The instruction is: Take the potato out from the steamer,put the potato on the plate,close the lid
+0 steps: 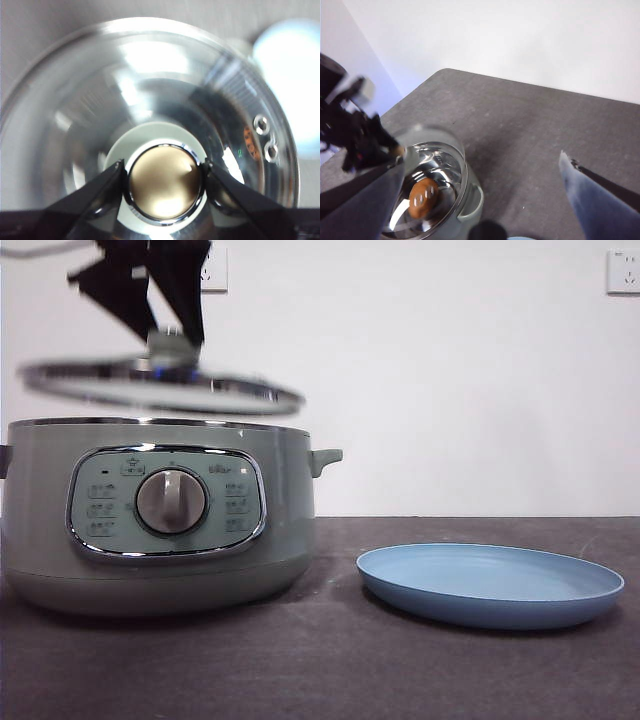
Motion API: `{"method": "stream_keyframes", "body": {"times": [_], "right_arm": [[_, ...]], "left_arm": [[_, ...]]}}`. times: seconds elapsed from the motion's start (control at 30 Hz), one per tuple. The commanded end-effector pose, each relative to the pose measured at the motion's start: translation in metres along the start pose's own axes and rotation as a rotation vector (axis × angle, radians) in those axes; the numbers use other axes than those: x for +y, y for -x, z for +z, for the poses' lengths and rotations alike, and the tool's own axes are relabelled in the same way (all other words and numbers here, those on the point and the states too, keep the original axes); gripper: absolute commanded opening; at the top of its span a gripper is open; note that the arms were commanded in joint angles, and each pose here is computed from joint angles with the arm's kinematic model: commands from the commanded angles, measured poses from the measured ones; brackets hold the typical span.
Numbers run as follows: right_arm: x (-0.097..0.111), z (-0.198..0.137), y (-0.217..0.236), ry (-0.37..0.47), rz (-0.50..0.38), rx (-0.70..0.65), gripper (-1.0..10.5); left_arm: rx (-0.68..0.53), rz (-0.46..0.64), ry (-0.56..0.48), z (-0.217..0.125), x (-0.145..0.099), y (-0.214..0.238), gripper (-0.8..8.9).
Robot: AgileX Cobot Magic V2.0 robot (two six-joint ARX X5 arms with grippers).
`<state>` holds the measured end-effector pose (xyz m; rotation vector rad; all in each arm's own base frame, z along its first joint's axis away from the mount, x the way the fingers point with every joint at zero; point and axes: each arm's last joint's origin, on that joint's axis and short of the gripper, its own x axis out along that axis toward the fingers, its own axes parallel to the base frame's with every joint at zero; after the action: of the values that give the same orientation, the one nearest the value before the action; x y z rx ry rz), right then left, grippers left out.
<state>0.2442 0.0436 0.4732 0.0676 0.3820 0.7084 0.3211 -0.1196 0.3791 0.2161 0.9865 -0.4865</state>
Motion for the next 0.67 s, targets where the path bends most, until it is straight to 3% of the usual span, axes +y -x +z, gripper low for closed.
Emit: {"method": "stream_keyframes", "body": {"times": [0.03,0.3,0.4,0.6,0.67], "right_arm": [[0.005,0.0,-0.003,-0.015,0.023,0.011,6.6],[0.037,-0.002,-0.023,0.032,0.136,0.049,6.6],[0.055,-0.007,-0.046,0.06,0.136,0.099,6.6],[0.09,-0.03,-0.114,0.101,0.188,0.258,6.2],[0.1,-0.038,-0.138,0.11,0.21,0.307,6.2]], "left_arm": [[-0.133,0.081,-0.03,0.014,-0.001,0.036,-0.08],[-0.363,0.382,-0.001,0.028,-0.002,0.127,-0.08],[-0.423,0.51,0.033,0.024,-0.003,0.16,-0.08],[-0.451,0.776,0.117,0.006,-0.004,0.205,-0.08],[-0.455,0.805,0.128,0.002,-0.005,0.212,-0.08]]}}
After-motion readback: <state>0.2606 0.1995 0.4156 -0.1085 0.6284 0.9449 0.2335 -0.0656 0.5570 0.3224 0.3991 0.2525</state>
